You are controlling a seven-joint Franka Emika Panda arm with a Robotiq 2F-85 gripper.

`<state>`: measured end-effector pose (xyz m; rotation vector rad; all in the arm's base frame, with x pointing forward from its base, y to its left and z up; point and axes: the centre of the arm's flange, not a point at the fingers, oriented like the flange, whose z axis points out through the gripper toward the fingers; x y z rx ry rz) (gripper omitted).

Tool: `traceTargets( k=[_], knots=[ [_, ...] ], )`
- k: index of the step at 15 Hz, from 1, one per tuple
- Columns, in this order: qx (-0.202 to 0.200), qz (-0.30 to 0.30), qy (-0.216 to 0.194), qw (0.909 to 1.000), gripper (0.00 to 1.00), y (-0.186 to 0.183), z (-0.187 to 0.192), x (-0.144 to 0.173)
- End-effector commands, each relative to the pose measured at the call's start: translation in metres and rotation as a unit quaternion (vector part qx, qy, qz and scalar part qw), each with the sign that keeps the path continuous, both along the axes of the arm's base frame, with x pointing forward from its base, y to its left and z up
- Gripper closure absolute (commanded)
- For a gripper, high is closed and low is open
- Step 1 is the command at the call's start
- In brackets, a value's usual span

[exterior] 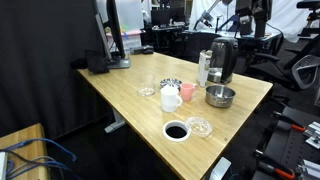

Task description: Move the box downwards on the table

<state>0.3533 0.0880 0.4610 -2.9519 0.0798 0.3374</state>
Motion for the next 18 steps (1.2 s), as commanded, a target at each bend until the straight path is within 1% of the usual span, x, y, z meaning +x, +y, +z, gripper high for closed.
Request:
traceTargets(
  k=[1,5,6,7,9,11,12,13,18],
  knots=[
    [0.000,0.000,0.000,1.0000,0.00,0.000,0.000,0.000],
    [-0.005,-0.011,-0.002,0.9999,0.00,-0.007,-0.002,0.012],
    [-0.007,-0.023,-0.006,0.9997,0.00,-0.011,-0.002,0.017],
    [-0.005,-0.037,-0.009,0.9992,0.00,-0.016,-0.003,0.024],
    [-0.003,-0.079,-0.028,0.9965,0.00,-0.031,-0.005,0.045],
    [0.007,-0.122,-0.050,0.9913,0.00,-0.047,-0.009,0.071],
    [0.003,-0.093,-0.049,0.9945,0.00,-0.045,-0.007,0.047],
    [0.003,-0.098,-0.048,0.9940,0.00,-0.049,-0.010,0.053],
    [0.002,-0.092,-0.051,0.9944,0.00,-0.044,-0.007,0.051]
  ],
)
